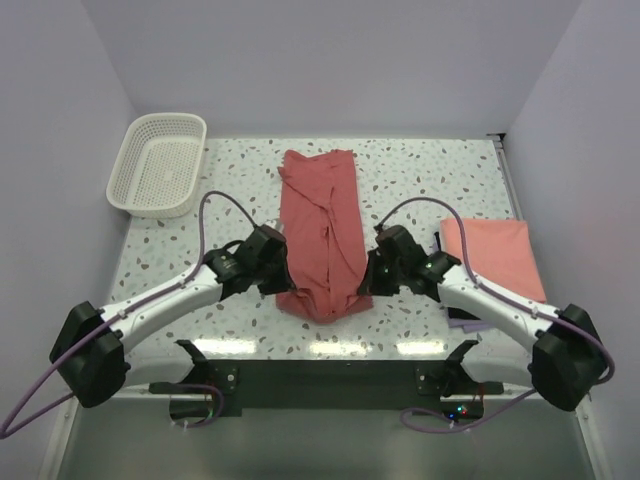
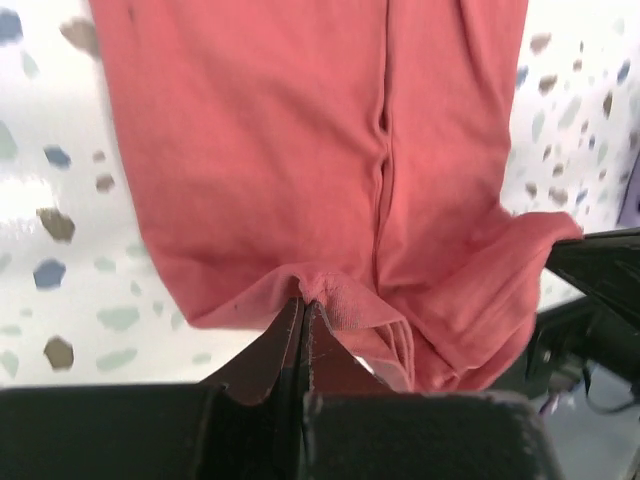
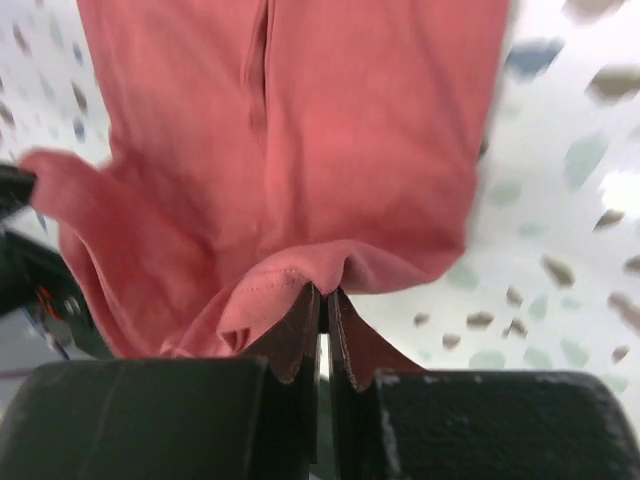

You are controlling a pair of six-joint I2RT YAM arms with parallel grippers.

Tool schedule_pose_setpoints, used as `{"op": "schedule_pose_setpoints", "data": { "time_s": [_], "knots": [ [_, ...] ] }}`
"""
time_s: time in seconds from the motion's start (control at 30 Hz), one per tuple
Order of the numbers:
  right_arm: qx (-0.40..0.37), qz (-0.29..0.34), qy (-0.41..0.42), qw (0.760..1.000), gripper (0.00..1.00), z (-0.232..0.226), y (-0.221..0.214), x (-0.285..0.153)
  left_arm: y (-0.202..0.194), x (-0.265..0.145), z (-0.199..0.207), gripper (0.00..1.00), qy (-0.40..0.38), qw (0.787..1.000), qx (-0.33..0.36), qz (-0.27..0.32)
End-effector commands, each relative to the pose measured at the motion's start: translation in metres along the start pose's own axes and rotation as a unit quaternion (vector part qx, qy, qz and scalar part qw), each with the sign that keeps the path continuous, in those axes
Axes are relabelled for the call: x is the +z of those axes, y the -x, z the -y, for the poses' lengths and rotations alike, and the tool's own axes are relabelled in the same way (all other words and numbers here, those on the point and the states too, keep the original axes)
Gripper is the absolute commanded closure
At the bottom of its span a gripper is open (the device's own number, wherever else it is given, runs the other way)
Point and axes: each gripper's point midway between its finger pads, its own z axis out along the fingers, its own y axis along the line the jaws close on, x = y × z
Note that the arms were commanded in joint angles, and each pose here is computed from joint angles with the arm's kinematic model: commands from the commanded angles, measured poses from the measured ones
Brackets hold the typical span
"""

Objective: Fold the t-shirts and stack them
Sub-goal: Fold the tshirt

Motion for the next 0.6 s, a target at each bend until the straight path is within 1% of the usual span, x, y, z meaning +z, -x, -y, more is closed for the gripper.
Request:
{"op": "schedule_pose_setpoints", "data": {
  "time_s": [0.0,0.07,0.1,0.2,0.23,0.27,0.3,0.37,0.4,0.43,0.57],
  "knots": [
    [0.001,0.074,0.0,0.997,1.0,-0.005,0.072,0.008,0.055,0.013,0.007,1.0,-0.01,0.997,-0.029,0.078],
    [0.01,0.082,-0.014,0.996,1.0,-0.001,0.092,0.015,0.069,0.023,0.003,1.0,-0.006,0.995,-0.046,0.088],
    [0.008,0.089,-0.023,0.996,1.0,-0.003,0.106,0.022,0.086,0.025,0.004,1.0,-0.012,0.992,-0.06,0.11],
    [0.014,0.105,-0.031,0.994,1.0,-0.006,0.134,0.034,0.118,0.035,-0.001,1.0,0.0,0.988,-0.067,0.137],
    [0.016,0.111,-0.036,0.993,1.0,-0.005,0.142,0.036,0.137,0.03,0.008,1.0,-0.008,0.986,-0.066,0.152],
    [0.02,0.114,-0.043,0.992,1.0,-0.001,0.15,0.039,0.141,0.04,0.004,1.0,0.004,0.987,-0.065,0.145],
    [0.02,0.119,-0.044,0.992,1.0,-0.003,0.16,0.042,0.16,0.036,0.011,1.0,-0.004,0.986,-0.062,0.157],
    [0.031,0.129,-0.047,0.99,1.0,0.002,0.175,0.045,0.17,0.047,0.007,1.0,0.01,0.986,-0.063,0.152],
    [0.034,0.138,-0.044,0.989,1.0,-0.001,0.186,0.044,0.179,0.048,0.005,1.0,0.014,0.985,-0.066,0.158],
    [0.037,0.133,-0.051,0.989,1.0,0.004,0.189,0.05,0.188,0.047,0.008,1.0,0.012,0.984,-0.069,0.164],
    [0.056,0.146,-0.054,0.986,1.0,0.015,0.213,0.055,0.204,0.067,-0.005,1.0,0.018,0.984,-0.086,0.154]
  ]
}}
